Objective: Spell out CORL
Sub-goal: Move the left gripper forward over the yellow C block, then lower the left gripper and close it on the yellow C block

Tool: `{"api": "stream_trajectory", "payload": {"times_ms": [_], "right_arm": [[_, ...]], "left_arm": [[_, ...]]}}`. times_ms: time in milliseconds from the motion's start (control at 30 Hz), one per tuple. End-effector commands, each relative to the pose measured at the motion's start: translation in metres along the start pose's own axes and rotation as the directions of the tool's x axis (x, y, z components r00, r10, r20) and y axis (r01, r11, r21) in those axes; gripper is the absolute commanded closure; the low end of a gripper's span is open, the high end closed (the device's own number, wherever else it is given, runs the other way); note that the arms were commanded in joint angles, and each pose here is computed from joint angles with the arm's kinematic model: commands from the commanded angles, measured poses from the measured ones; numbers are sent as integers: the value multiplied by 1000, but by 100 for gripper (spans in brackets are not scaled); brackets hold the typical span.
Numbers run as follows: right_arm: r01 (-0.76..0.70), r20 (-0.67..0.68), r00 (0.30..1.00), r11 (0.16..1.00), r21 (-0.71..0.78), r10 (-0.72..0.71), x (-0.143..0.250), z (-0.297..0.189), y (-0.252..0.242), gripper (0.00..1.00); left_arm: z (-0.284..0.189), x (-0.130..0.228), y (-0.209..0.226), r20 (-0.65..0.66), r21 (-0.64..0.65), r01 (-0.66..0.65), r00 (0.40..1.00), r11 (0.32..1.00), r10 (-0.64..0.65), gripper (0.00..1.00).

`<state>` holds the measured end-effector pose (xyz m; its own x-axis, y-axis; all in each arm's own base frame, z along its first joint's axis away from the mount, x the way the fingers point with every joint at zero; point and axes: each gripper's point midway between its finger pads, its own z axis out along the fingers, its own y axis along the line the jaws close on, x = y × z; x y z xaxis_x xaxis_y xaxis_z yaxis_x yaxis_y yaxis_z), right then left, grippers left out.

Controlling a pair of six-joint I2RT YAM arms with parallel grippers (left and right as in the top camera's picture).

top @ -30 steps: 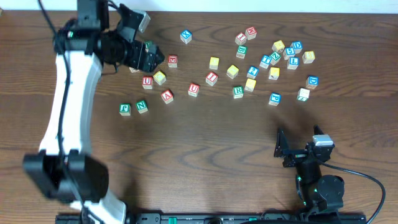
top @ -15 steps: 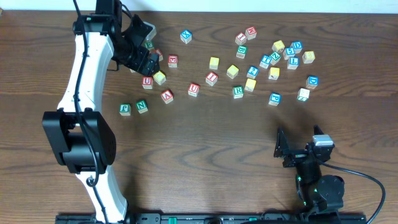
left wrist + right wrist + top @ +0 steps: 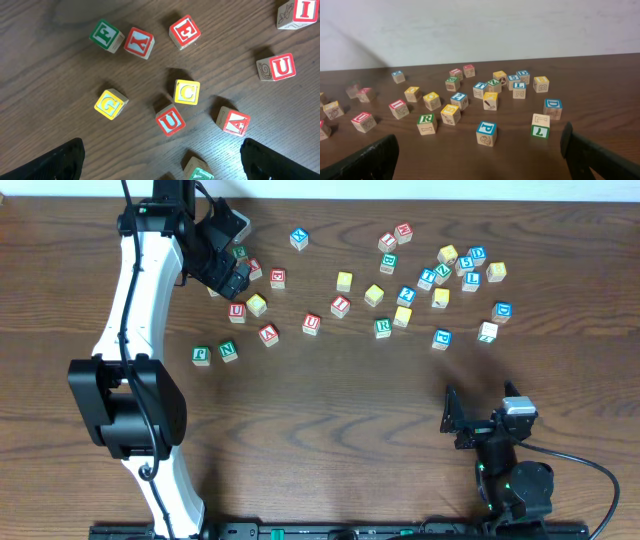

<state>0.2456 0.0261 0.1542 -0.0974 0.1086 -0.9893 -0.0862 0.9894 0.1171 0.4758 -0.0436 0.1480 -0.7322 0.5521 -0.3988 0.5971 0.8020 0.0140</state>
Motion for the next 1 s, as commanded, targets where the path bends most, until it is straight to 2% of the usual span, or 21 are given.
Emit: {"api": "stream_trajectory", "payload": {"times_ms": [0,233,433,667,967], "right_arm": [[12,3,1000,1000,6,-12,0,0,-2,1],[12,3,1000,1000,6,-12,0,0,-2,1],[12,2,1000,1000,5,-12,0,0,-2,1],[12,2,1000,1000,6,-12,0,0,-2,1],[12,2,1000,1000,6,-12,0,0,-2,1]], "left_arm": [[-4,-2,1,3,-13,-22,1000,1000,22,2],[0,-9,9,26,-43,-29,999,999,30,2],[34,11,19,-123,-119,-52,992,992,37,2],[69,17,-5,-201,-65,-96,976,993,82,2],[79,13,-17,-186,-16,-94,978,995,90,3]]}}
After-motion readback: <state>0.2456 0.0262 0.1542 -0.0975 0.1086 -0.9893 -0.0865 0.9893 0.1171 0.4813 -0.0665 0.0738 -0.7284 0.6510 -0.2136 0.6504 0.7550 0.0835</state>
